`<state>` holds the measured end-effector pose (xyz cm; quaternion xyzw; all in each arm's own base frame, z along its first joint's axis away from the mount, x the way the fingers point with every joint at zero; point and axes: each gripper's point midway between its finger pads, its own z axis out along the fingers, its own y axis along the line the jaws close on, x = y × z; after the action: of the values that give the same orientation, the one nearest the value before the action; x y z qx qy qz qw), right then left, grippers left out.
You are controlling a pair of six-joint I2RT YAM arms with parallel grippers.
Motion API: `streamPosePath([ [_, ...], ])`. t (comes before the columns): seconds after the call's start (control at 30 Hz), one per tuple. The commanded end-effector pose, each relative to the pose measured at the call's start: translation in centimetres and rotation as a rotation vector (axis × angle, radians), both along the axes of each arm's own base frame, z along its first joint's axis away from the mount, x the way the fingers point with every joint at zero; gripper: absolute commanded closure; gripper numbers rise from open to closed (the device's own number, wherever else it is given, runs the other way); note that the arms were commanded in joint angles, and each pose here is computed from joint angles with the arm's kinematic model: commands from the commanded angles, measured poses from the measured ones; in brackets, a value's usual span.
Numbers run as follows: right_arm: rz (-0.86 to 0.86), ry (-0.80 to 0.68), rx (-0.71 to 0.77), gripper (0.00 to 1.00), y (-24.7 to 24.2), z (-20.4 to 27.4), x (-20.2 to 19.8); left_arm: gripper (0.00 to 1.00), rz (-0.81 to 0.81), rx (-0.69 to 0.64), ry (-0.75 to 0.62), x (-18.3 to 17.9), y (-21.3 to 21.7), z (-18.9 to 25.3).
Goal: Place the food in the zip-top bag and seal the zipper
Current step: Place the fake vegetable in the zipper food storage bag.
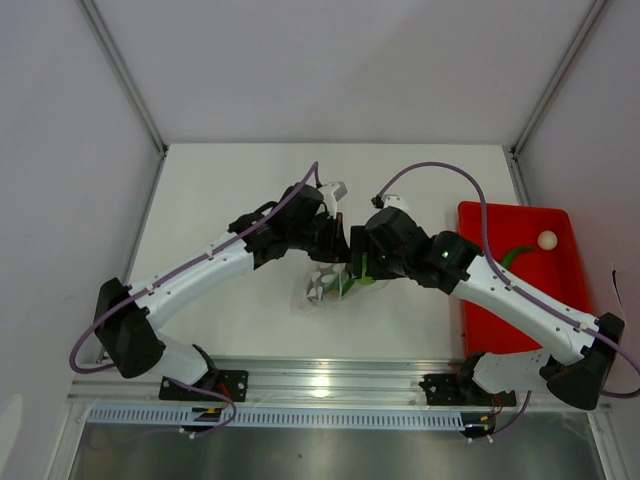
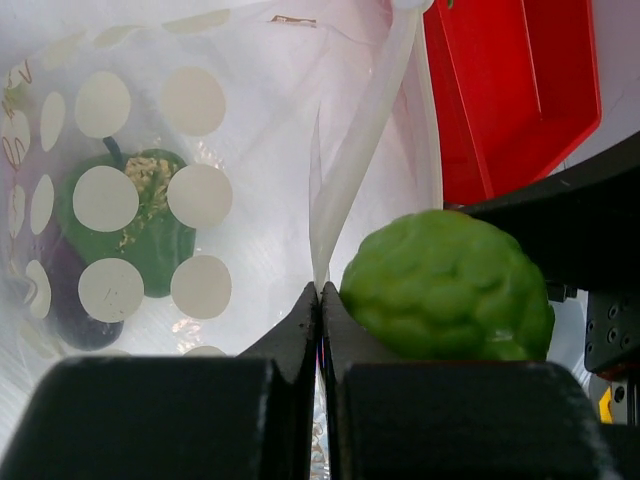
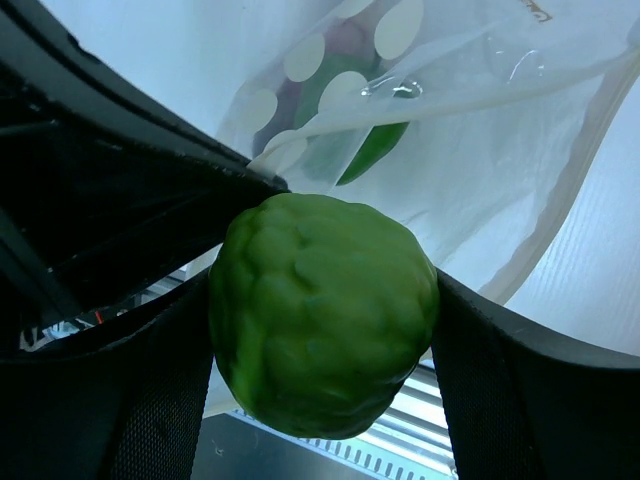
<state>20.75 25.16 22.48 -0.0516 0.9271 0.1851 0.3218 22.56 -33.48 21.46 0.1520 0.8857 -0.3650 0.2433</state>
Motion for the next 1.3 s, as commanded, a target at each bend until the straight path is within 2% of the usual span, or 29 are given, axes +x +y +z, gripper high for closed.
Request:
streamPosePath([
  [0.0,-0.012,-0.029,0.034,0.85,0.0,1.3,-0.5,0.99,-0.011,-0.052,-0.044,0.7,-0.8,1.6],
  [0.1,-0.017,-0.034,0.038,0.67,-0.4,1.3,-0.7,0.99,-0.009,-0.053,-0.044,0.7,-0.7,1.7],
  [0.13,-0.017,-0.031,0.034,0.55,-0.5,1.2,-0.7,0.99,-0.009,-0.054,-0.045,0.7,-0.7,1.7],
  [0.23,-0.033,-0.028,-0.004,0.38,-0.8,0.4,-0.5,1.0,-0.011,-0.056,-0.044,0.6,-0.7,1.8],
  [0.27,-0.044,-0.023,-0.024,0.35,-0.8,-0.1,-0.2,0.99,-0.012,-0.055,-0.041,0.5,-0.7,1.7],
  [0.3,-0.055,-0.024,-0.042,0.26,-1.0,-0.3,0.0,0.99,-0.013,-0.057,-0.042,0.5,-0.7,1.7],
  [0.4,-0.074,-0.026,-0.092,0.22,-0.9,-1.0,0.9,1.0,-0.013,-0.06,-0.045,0.5,-0.7,1.9],
  [0.43,-0.082,-0.026,-0.106,0.01,-0.9,-1.1,1.0,0.99,-0.013,-0.06,-0.045,0.5,-0.7,1.9],
  [0.63,-0.12,-0.106,-0.11,0.0,-0.9,1.2,3.0,0.99,-0.012,-0.064,-0.047,0.4,-0.6,2.0],
  [0.77,-0.195,-0.155,-0.088,0.01,-2.8,3.7,3.9,1.0,-0.016,-0.068,-0.05,0.3,-0.6,2.2],
  [0.9,-0.376,-0.181,-0.08,0.01,-8.2,6.0,4.2,0.99,-0.019,-0.069,-0.046,0.3,-0.6,2.2],
  [1.03,-0.68,-0.22,-0.069,0.01,-17.7,7.3,4.2,1.0,-0.024,-0.074,-0.043,0.3,-0.8,2.2],
  [1.1,-0.754,-0.286,-0.03,0.01,-21.0,8.9,3.3,0.99,-0.027,-0.074,-0.035,0.2,-0.9,2.1],
  [1.2,-0.905,-0.331,-0.045,0.01,-25.9,8.7,2.5,0.99,-0.032,-0.083,-0.029,0.2,-1.0,2.1],
  [1.27,-1.014,-0.289,-0.098,0.01,-28.8,7.0,2.4,0.99,-0.032,-0.084,-0.027,0.1,-1.0,2.2],
])
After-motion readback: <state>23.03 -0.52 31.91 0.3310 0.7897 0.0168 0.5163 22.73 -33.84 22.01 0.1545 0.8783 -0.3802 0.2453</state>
